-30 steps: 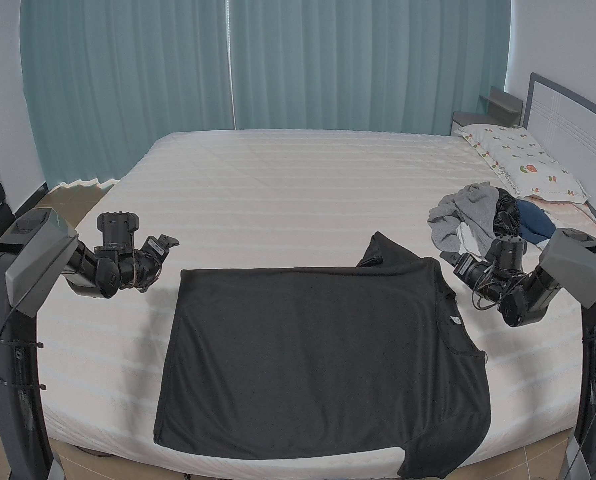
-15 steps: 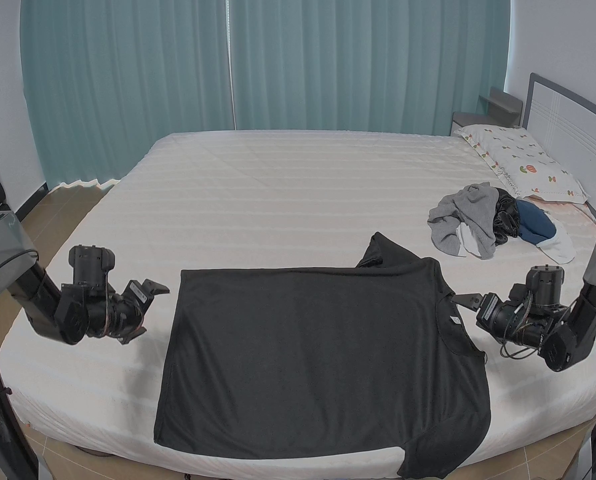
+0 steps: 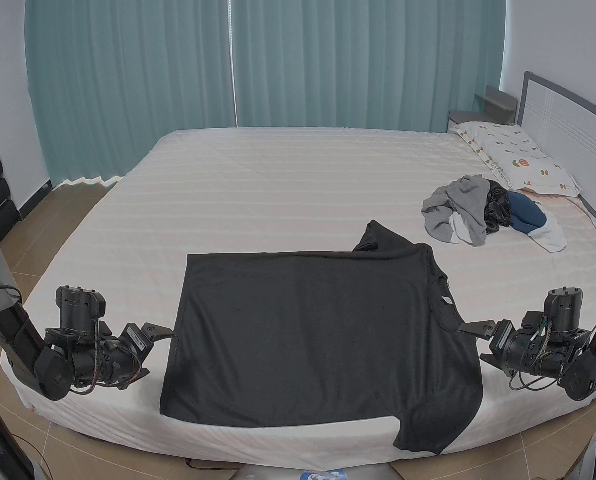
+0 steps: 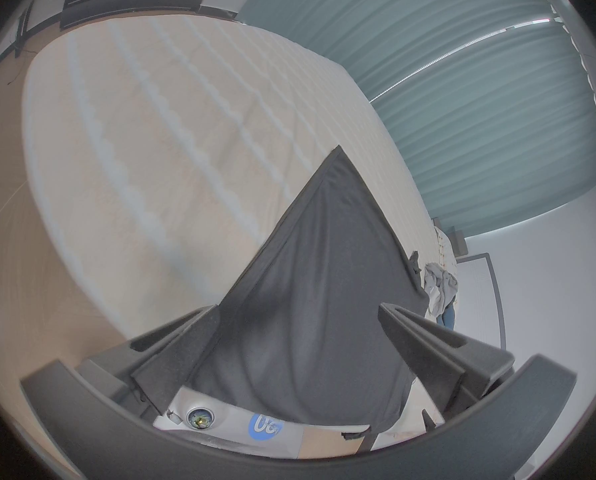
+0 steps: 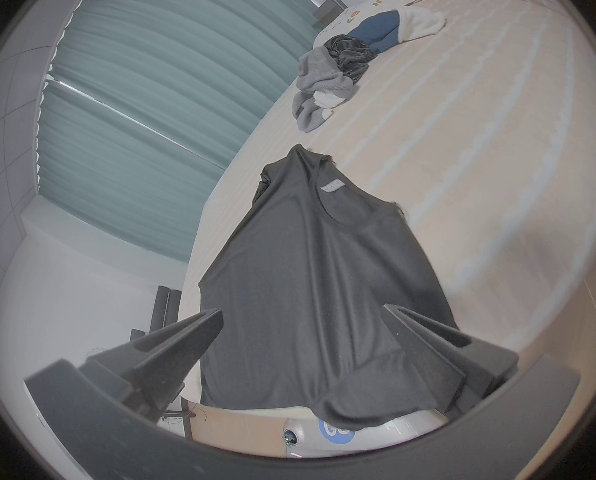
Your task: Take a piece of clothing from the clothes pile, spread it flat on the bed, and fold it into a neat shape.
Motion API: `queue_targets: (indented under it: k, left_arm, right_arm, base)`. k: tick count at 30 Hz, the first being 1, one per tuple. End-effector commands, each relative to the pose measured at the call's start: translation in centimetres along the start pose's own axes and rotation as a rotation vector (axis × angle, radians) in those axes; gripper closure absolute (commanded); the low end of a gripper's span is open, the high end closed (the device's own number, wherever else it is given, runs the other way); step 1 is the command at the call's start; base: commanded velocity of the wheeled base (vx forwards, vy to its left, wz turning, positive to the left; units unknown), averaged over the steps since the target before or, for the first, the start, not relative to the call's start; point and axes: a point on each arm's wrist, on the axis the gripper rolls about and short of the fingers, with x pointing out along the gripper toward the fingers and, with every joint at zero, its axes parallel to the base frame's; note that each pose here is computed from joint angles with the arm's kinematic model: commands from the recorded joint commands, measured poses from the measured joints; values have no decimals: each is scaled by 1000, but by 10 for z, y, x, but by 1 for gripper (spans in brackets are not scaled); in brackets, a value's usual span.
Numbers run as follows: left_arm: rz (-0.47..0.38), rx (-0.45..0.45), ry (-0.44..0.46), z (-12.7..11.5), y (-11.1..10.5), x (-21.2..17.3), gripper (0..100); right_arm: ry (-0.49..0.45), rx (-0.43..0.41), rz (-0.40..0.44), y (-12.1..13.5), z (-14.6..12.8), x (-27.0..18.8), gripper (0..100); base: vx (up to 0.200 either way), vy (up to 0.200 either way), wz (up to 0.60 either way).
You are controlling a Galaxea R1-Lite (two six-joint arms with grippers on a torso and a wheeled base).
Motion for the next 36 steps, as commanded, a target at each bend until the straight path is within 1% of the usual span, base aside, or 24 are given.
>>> queue_targets:
  k: [1, 6, 16, 27, 33, 34, 36]
  left_arm:
    - [6, -2, 16, -3, 3, -2, 0]
    - [0, 0, 61, -8, 7, -4, 0]
    - [-8, -8, 58, -8, 7, -2, 0]
    - [-10, -1, 69, -11, 6, -1, 0]
    - [-8, 1, 55, -7, 8, -5, 0]
    - [18, 33, 50, -4, 18, -6, 0]
    - [40, 90, 50, -1, 28, -9, 0]
  right_arm:
    - [13, 1, -9, -2, -3, 0, 0]
    - [25, -3, -9, -1, -6, -1, 0]
    - [39, -6, -7, 0, -10, -1, 0]
    - [46, -7, -11, -1, -11, 1, 0]
    - [45, -8, -9, -1, -11, 1, 0]
    - [50, -8, -11, -1, -12, 1, 0]
    - [57, -12, -9, 0, -13, 1, 0]
  base:
    - [0, 0, 0]
    - [0, 0, 0]
    - [0, 0, 0]
    - [0, -200, 0]
    - [0, 0, 0]
    - [0, 0, 0]
    - [0, 0, 0]
